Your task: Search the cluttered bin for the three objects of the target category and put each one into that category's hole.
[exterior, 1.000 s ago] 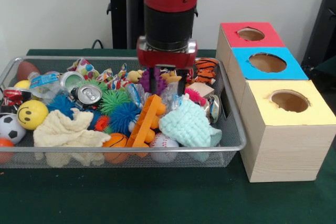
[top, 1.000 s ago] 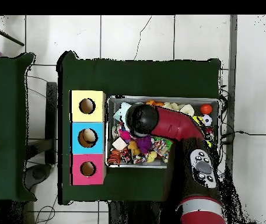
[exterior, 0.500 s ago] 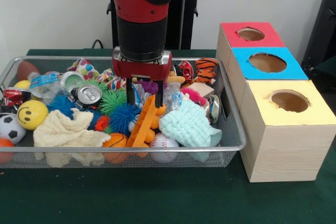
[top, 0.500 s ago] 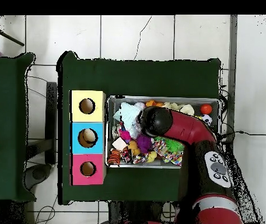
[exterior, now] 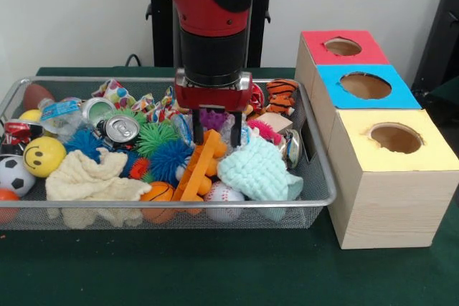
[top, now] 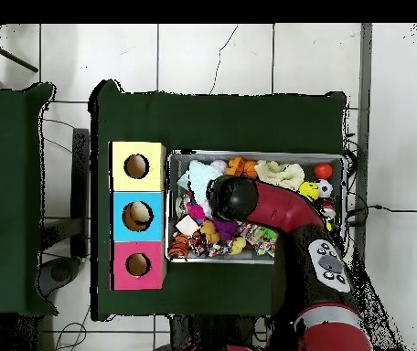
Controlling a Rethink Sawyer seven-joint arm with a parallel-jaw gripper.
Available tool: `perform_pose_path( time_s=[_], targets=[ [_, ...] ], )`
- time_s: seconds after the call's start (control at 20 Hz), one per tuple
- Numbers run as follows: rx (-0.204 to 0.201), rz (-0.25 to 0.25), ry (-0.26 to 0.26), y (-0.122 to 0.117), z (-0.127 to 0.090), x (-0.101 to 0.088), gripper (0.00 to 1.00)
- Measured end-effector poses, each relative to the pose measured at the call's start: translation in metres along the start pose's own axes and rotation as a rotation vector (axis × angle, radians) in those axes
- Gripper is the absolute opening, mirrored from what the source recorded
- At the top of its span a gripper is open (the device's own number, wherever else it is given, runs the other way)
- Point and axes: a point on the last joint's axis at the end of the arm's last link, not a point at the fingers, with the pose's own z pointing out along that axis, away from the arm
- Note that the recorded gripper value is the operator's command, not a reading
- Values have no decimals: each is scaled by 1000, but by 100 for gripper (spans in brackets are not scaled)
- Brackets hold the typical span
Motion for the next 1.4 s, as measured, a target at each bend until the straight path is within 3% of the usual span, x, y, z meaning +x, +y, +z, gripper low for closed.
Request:
perform_pose_path(
  time_s=[0.55, 1.4],
  targets=[
    [-9, -47, 29, 34, -8, 24, 100],
    [-12, -49, 42, 36, -11, 34, 100]
  ],
)
